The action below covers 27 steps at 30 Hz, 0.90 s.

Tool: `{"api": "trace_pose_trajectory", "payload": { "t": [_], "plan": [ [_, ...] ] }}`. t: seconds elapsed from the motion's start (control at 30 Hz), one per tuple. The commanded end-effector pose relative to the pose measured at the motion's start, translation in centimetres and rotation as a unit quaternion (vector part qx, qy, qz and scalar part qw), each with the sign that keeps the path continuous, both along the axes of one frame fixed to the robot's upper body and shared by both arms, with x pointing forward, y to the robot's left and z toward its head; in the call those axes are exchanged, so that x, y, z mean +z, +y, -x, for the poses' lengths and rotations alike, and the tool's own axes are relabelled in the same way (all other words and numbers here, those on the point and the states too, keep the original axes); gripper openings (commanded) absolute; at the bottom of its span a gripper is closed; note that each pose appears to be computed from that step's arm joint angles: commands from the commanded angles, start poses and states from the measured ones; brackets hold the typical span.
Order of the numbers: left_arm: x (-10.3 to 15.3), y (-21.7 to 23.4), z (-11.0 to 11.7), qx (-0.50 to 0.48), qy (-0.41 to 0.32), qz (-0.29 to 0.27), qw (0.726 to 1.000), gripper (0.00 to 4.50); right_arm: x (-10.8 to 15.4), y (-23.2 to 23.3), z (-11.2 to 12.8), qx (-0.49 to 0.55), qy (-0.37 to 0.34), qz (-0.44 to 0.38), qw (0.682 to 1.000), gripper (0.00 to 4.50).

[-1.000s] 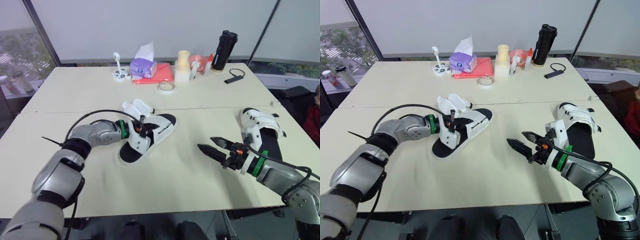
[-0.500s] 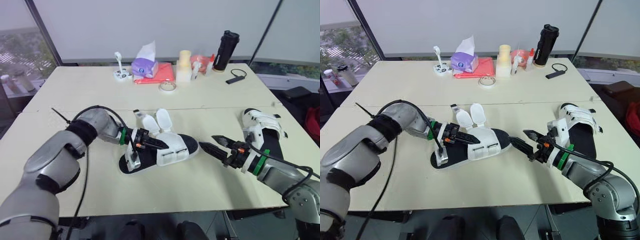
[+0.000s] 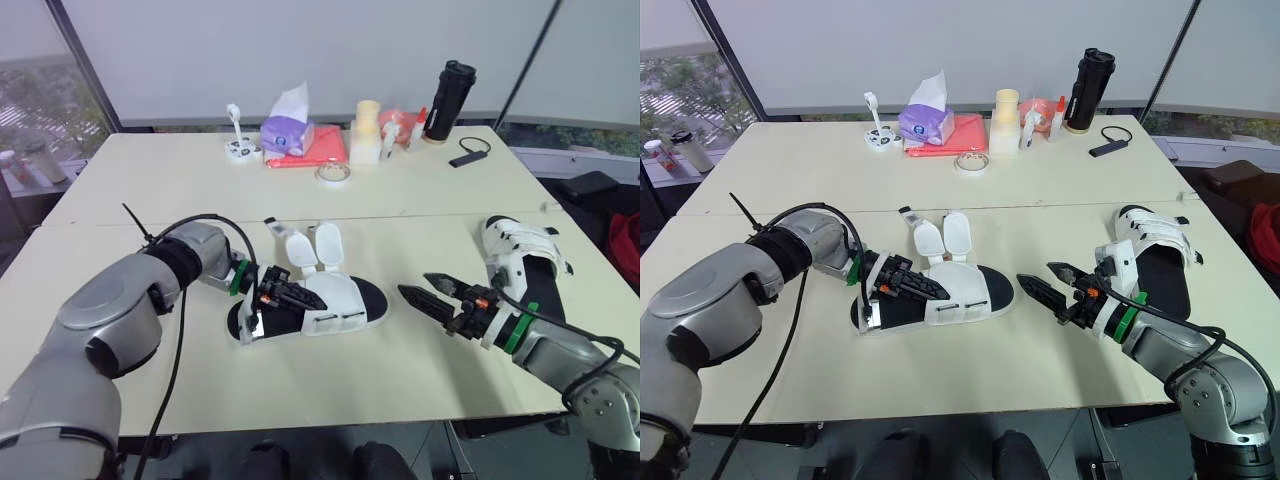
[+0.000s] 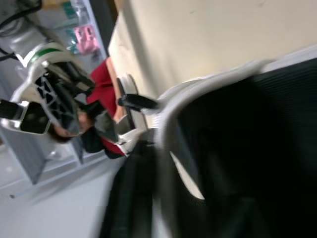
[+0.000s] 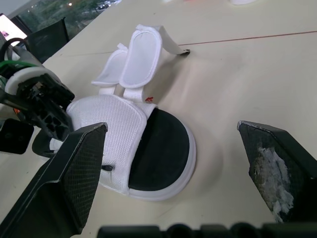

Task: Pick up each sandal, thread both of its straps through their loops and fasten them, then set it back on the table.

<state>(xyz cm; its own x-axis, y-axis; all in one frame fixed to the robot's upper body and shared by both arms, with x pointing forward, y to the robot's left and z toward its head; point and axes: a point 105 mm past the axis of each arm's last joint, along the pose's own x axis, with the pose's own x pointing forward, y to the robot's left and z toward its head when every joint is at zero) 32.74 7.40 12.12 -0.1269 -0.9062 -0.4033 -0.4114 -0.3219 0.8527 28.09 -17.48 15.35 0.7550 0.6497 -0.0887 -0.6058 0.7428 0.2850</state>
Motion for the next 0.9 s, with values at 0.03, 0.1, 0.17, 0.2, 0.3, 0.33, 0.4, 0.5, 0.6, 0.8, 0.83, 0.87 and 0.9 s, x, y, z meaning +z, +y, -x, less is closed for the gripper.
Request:
{"api": "trace_pose_trajectory", "payload": {
  "t": [0.03,0.1,0.17,0.2,0.3,0.33,0.4,0.5,0.6,0.8,0.83,0.87,0.9],
  "plan": [
    [1.4,0.2,-0.5,0.024,0.002,0.024,0.999,3.36,0.8,0.2,0.1,0.004,-0.019,-0.003,1.000,4.50],
    [2.0,1.2,-0.9,0.060,0.016,0.030,0.998,3.87,0.7,0.2,0.1,0.007,-0.016,-0.001,1.000,4.50],
    [2.8,2.4,-0.8,0.083,0.023,0.034,0.996,3.87,0.6,0.1,0.1,0.010,-0.014,0.001,1.000,4.50],
    [3.1,3.2,-0.5,0.092,0.029,0.034,0.995,3.87,0.6,0.1,0.1,0.011,-0.013,0.002,1.000,4.50],
    [3.5,4.7,0.2,0.111,0.041,0.038,0.992,3.87,0.6,0.1,-0.1,0.016,-0.012,0.003,1.000,4.50],
    [3.7,5.1,0.3,0.119,0.044,0.043,0.991,3.87,0.6,0.2,-0.1,0.018,-0.012,0.003,1.000,4.50],
    [4.4,6.2,0.4,0.150,0.064,0.068,0.984,3.87,0.5,0.2,-0.1,0.021,-0.011,0.005,1.000,4.50],
    [5.3,7.9,0.3,0.221,0.142,0.137,0.955,3.87,0.6,0.1,-0.1,0.021,-0.011,0.003,1.000,4.50],
    [5.3,8.3,-0.7,0.294,0.216,0.231,0.902,3.87,0.5,0.0,-0.1,0.021,-0.009,0.000,1.000,4.50],
    [4.9,6.1,2.3,0.399,0.600,0.218,0.658,3.87,0.5,0.1,-0.5,0.024,-0.008,-0.002,1.000,4.50],
    [4.3,5.7,4.0,0.394,0.677,0.185,0.594,3.87,0.7,0.1,-0.6,0.025,-0.011,-0.003,1.000,4.50],
    [4.0,5.5,5.2,0.388,0.722,0.158,0.551,3.87,0.8,0.0,-0.7,0.025,-0.012,-0.005,1.000,4.50],
    [3.4,5.5,6.1,0.390,0.753,0.135,0.512,3.87,1.0,0.0,-0.8,0.026,-0.014,-0.004,1.000,4.50]
  ]
}}
